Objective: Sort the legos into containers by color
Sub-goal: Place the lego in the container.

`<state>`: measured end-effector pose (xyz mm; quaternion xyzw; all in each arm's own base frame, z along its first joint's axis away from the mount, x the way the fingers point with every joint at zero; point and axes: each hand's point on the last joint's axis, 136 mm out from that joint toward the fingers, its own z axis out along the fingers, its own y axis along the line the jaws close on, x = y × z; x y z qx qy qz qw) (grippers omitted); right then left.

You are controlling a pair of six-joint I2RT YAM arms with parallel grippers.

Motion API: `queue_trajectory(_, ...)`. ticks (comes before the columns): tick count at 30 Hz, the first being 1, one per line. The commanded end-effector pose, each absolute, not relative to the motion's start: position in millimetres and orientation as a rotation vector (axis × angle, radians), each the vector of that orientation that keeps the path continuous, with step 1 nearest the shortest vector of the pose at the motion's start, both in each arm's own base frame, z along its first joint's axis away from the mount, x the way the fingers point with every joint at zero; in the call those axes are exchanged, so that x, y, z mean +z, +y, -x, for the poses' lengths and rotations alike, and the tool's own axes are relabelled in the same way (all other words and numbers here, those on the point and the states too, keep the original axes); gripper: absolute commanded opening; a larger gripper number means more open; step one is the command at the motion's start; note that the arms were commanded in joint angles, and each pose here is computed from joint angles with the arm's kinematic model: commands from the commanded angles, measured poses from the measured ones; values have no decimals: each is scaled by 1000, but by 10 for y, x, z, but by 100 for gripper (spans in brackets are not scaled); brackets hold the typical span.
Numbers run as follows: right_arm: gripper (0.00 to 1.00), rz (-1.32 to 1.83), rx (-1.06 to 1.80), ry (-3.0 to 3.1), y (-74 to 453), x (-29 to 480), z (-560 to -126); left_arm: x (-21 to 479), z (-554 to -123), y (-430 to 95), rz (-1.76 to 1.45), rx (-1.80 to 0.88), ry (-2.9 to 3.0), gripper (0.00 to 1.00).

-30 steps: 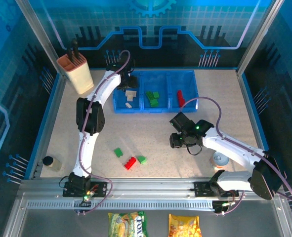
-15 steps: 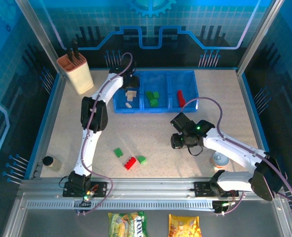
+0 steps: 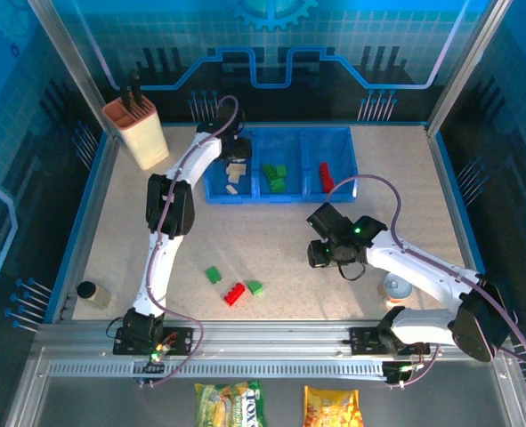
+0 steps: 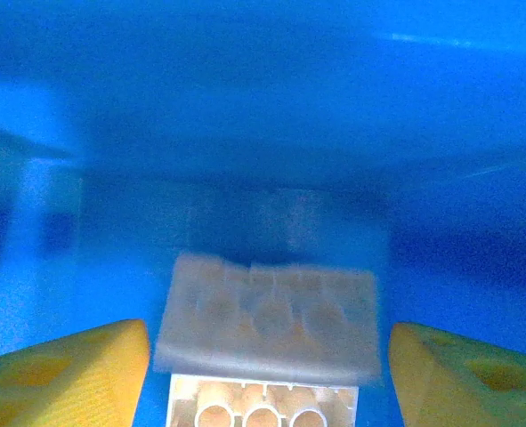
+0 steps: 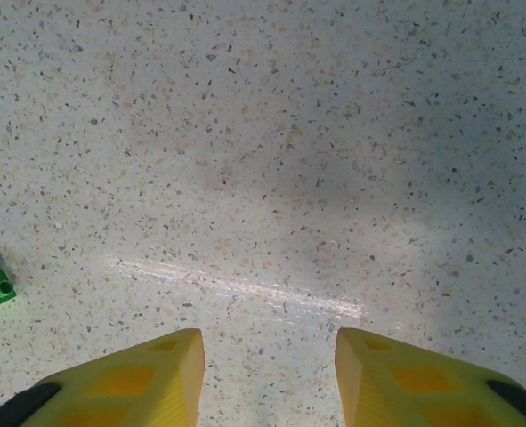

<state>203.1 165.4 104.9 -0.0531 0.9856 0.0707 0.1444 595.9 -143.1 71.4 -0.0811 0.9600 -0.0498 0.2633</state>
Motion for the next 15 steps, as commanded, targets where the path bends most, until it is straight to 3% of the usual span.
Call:
queue_trajectory(1,45,156,210,2815,1690,1165,-2049,945,-6024,-1480,218,-188,2550,74)
queue_trajectory(15,45,203,227,2799,1852,1178,-2108,1412,-5525,-1474,190,-270,2569,71)
